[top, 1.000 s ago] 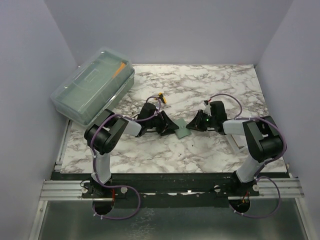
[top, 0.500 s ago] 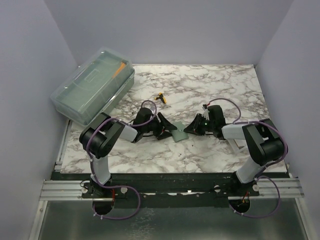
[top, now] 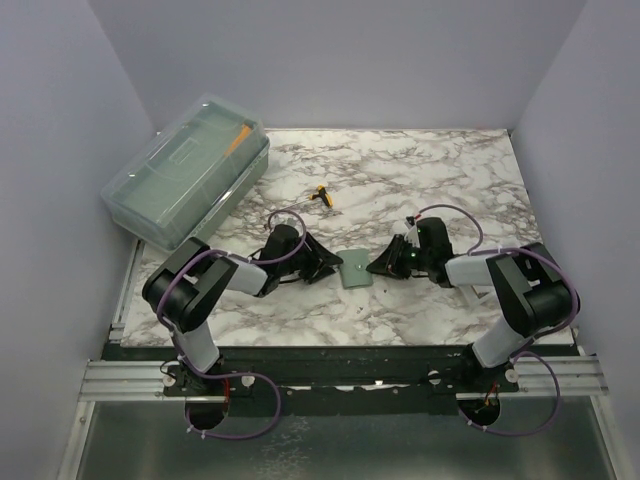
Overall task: Put the credit cards into the card holder
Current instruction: Open the card holder at the center of the board.
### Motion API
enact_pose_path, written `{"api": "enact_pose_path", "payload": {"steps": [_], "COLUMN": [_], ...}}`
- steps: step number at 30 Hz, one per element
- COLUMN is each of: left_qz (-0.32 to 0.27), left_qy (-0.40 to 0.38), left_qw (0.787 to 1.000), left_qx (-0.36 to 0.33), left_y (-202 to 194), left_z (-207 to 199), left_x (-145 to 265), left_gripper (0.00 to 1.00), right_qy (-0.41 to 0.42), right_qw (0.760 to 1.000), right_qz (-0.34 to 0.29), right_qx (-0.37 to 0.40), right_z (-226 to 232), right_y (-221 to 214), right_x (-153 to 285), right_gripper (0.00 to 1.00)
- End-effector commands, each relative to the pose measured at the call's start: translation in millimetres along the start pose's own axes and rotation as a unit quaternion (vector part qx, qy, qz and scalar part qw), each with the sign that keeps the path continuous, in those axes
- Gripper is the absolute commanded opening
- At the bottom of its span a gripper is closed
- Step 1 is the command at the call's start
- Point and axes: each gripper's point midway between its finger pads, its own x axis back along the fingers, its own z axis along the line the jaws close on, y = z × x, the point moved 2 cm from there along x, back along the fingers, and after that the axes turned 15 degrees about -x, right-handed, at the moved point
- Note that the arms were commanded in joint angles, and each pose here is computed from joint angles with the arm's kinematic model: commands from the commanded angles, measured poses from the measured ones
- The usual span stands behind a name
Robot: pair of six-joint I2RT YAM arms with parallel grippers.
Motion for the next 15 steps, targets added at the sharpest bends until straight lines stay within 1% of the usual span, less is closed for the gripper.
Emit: {"api": "enact_pose_path", "payload": {"steps": [1,4,7,9,11,13,15], "left_qz": [-0.011,0.017,0.047,0.052,0.053,0.051,0.054], "left_qy": [0.118,0.104,0.044,-0.027,-0.079,-0.114,-0.138], "left_qw": [0.992,0.994,0.997,0.998,0.995,0.991,0.988], "left_qx": [-0.041,-0.039,-0.033,-0.037,-0.038,-0.039,-0.045], "left_y": [-4,-12,-21,-20,-18,-15,-13], "left_z": [47,44,29,4,-16,-34,-49], "left_x": [0,-8,-18,-21,-19,-14,-11], "left_gripper": [0.51,0.52,0.55,0.57,0.57,0.57,0.53], "right_qy": [-0.024,-0.010,0.000,0.003,0.004,0.005,0.005], "right_qw": [1.000,1.000,0.999,0.999,0.999,0.999,0.999], "right_qz": [0.015,0.022,0.024,0.025,0.026,0.029,0.028], "right_qx": [-0.012,-0.019,-0.029,-0.032,-0.032,-0.032,-0.035], "right_z": [-14,-11,-11,-12,-12,-13,-14], "right_y": [-13,-16,-19,-21,-22,-23,-23], "right_x": [3,2,1,2,2,2,2], "right_gripper": [0.21,0.21,0.21,0.21,0.21,0.21,0.21]}}
